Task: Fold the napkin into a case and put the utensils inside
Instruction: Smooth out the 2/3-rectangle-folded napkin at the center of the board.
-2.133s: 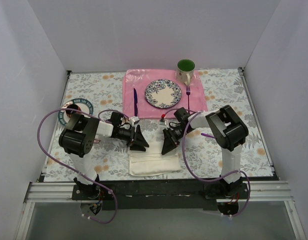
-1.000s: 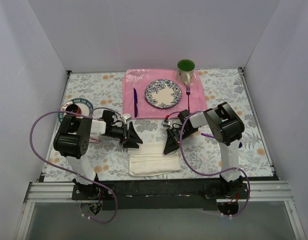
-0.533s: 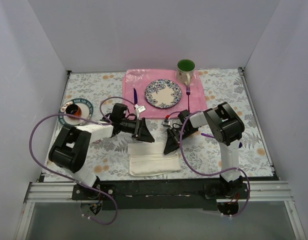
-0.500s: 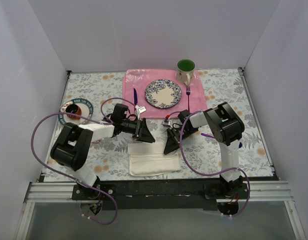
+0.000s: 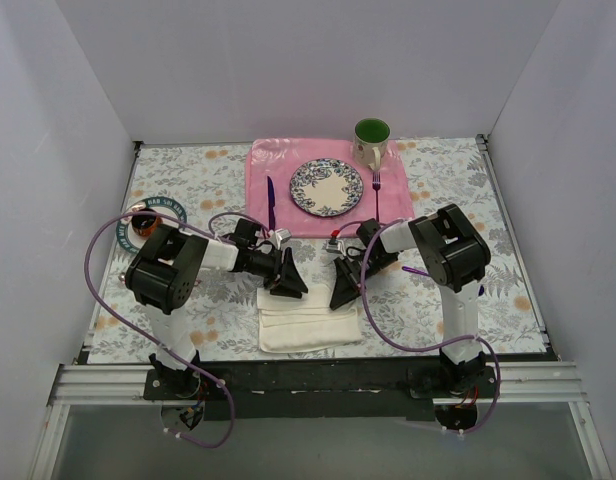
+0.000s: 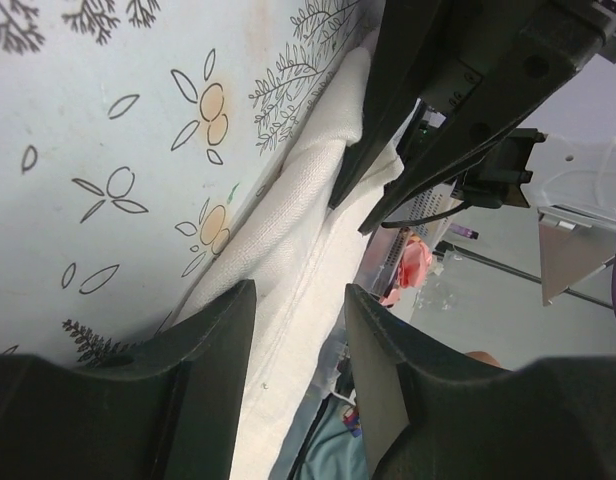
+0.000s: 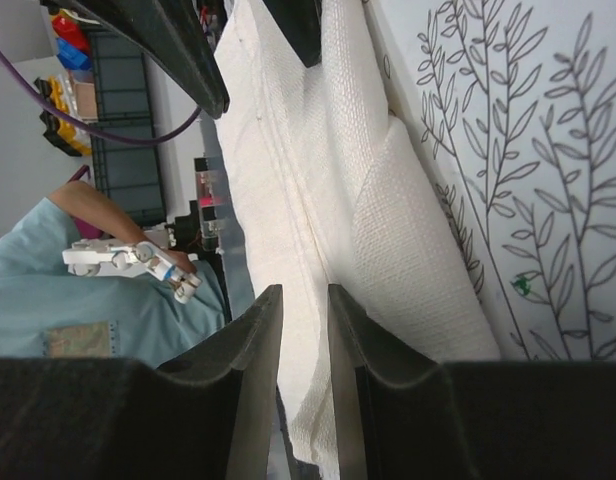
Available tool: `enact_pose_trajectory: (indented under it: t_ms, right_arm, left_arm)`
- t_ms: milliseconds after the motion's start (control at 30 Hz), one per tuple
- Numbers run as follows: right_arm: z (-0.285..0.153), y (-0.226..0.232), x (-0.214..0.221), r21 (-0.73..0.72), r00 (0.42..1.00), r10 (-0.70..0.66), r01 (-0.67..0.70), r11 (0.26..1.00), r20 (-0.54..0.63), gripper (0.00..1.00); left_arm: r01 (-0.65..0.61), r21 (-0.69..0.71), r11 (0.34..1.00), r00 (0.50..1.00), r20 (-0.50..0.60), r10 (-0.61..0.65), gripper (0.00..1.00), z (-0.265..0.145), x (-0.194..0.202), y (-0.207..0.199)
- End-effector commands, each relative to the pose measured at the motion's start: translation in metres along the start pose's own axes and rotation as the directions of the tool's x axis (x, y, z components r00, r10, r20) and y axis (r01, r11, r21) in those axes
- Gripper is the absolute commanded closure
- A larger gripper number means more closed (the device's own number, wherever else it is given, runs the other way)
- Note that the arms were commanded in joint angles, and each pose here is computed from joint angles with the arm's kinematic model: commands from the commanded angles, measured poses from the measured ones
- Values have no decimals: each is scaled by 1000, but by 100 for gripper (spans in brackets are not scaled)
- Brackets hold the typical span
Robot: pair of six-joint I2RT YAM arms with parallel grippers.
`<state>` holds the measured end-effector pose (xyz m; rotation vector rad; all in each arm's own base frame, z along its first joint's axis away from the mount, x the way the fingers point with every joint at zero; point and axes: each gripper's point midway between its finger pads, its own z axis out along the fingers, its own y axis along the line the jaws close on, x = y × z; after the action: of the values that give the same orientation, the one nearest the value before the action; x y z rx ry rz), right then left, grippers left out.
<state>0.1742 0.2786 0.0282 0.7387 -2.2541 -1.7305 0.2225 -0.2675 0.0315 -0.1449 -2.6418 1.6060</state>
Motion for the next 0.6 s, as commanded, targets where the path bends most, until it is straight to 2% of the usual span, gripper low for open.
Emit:
enact_pose_trajectory:
  t_ms: [0,367,567]
  right_arm:
    - [-10,-10,20,116,998,-38,43,992,-48,66]
    - [-16,-14,52,124,997,14,-4,992,-80,66]
    - [-27,-10,47,120,998,7,0,993,-58,66]
  left_arm:
    - [39,-198,979,998,55,-29,58,0,-6,48]
    - [41,-219,975,997,71,-26,59,-4,-9,52]
    - [33,-206,978,997,73,-18,59,-4,-11,51]
